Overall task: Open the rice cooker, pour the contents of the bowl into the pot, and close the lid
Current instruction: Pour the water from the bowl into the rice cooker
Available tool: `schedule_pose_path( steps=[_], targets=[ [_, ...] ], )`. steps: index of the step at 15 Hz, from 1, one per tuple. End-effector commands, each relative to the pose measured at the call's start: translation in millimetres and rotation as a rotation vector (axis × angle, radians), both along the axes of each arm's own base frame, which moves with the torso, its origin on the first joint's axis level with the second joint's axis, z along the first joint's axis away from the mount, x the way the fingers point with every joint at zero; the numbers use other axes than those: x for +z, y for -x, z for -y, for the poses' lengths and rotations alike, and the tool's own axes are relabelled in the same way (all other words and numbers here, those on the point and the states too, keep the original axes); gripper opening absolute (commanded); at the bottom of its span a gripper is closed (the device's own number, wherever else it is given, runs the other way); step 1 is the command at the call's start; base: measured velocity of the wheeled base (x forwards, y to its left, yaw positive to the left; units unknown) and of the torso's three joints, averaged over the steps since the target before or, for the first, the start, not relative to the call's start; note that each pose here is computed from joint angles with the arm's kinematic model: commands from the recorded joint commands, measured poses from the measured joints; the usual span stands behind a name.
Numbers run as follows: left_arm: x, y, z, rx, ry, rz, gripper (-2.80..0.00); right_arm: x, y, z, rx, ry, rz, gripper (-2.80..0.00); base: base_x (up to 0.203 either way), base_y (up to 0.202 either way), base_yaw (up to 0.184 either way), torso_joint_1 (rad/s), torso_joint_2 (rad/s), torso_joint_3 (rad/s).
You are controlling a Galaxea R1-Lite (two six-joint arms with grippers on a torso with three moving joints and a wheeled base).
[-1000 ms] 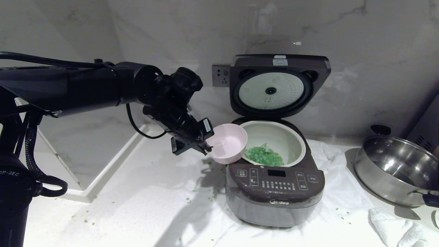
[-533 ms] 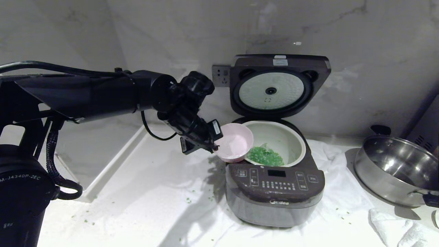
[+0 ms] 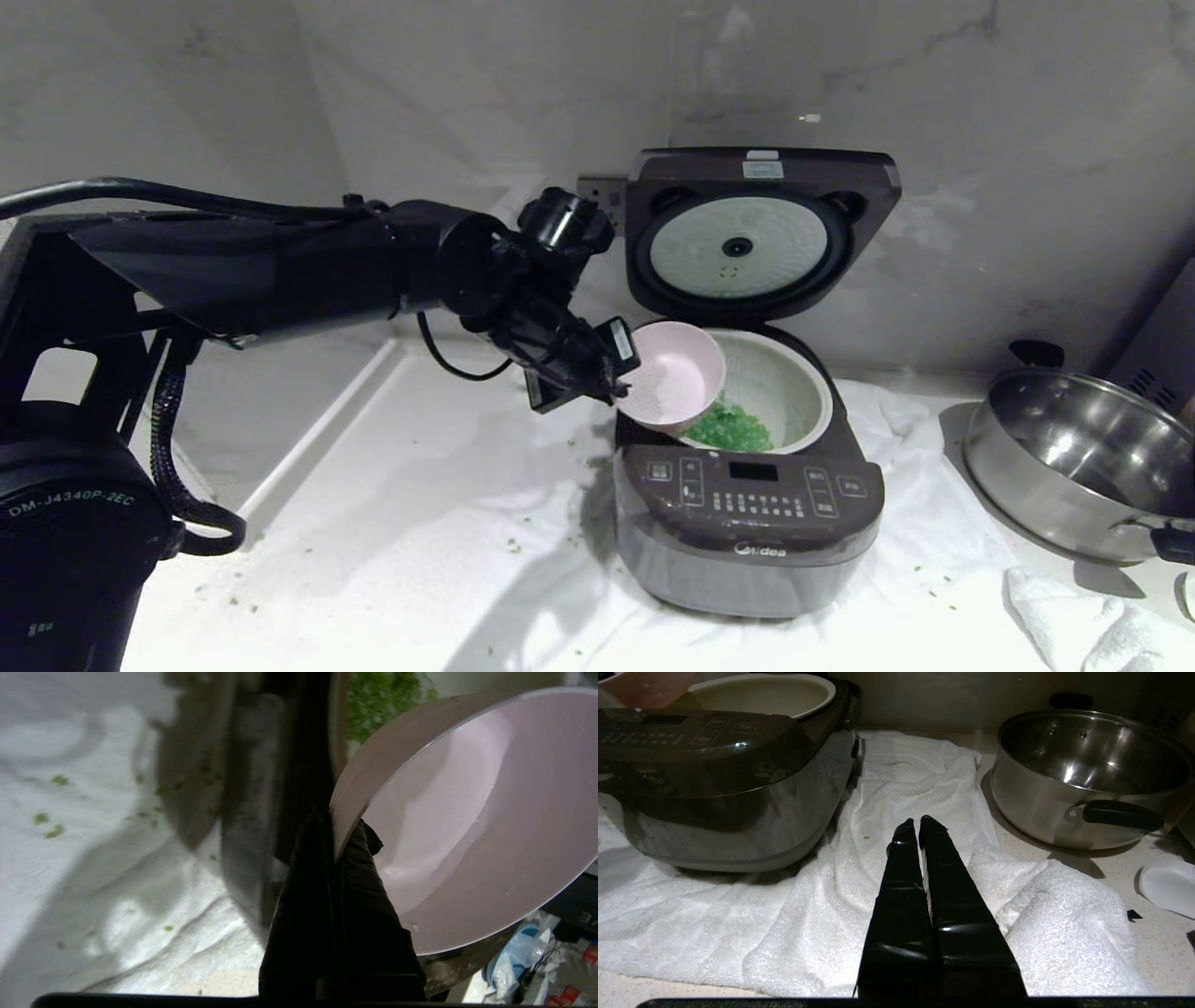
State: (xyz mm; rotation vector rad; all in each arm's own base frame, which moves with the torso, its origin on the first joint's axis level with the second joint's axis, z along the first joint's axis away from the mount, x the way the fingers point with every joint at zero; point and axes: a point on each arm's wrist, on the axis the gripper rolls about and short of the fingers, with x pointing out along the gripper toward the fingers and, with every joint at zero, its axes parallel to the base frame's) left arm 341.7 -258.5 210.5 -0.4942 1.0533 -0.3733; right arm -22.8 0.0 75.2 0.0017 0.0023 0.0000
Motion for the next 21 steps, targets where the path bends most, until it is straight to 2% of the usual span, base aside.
schedule_pose_path(
  steps=[1, 4, 9, 12, 15, 19, 20, 21],
  targets=[
    [-2, 3, 17, -0.033, 0.034, 0.037, -2.80, 0, 0, 0, 0.001, 0.000, -0.002, -2.80, 0.000, 0.000, 0.000, 0.000, 0.00, 0.000],
    [-8, 4, 35, -0.063, 0.065, 0.077, -2.80, 0, 0, 0, 0.001, 0.000, -0.002, -2.80, 0.000, 0.000, 0.000, 0.000, 0.00, 0.000],
    [-41, -9, 56, -0.081, 0.076, 0.087, -2.80, 0, 0, 0, 0.000, 0.000, -0.002, -2.80, 0.000, 0.000, 0.000, 0.000, 0.00, 0.000],
    [-59, -23, 62, -0.076, 0.104, 0.118, -2.80, 0, 0, 0, 0.001, 0.000, -0.001, -2.80, 0.000, 0.000, 0.000, 0.000, 0.00, 0.000],
    [-67, -41, 61, -0.048, 0.155, 0.187, -2.80, 0, 0, 0, 0.001, 0.000, -0.001, -2.80, 0.000, 0.000, 0.000, 0.000, 0.00, 0.000],
    [-57, -58, 39, 0.029, 0.174, 0.233, -2.80, 0, 0, 0, 0.002, 0.000, -0.001, -2.80, 0.000, 0.000, 0.000, 0.000, 0.00, 0.000],
    [-54, -60, 39, 0.082, 0.180, 0.268, -2.80, 0, 0, 0, 0.000, 0.000, -0.001, -2.80, 0.000, 0.000, 0.000, 0.000, 0.00, 0.000],
    [-48, -63, 41, 0.115, 0.216, 0.330, -2.80, 0, 0, 0, 0.002, 0.000, -0.001, -2.80, 0.000, 0.000, 0.000, 0.000, 0.00, 0.000]
  ],
)
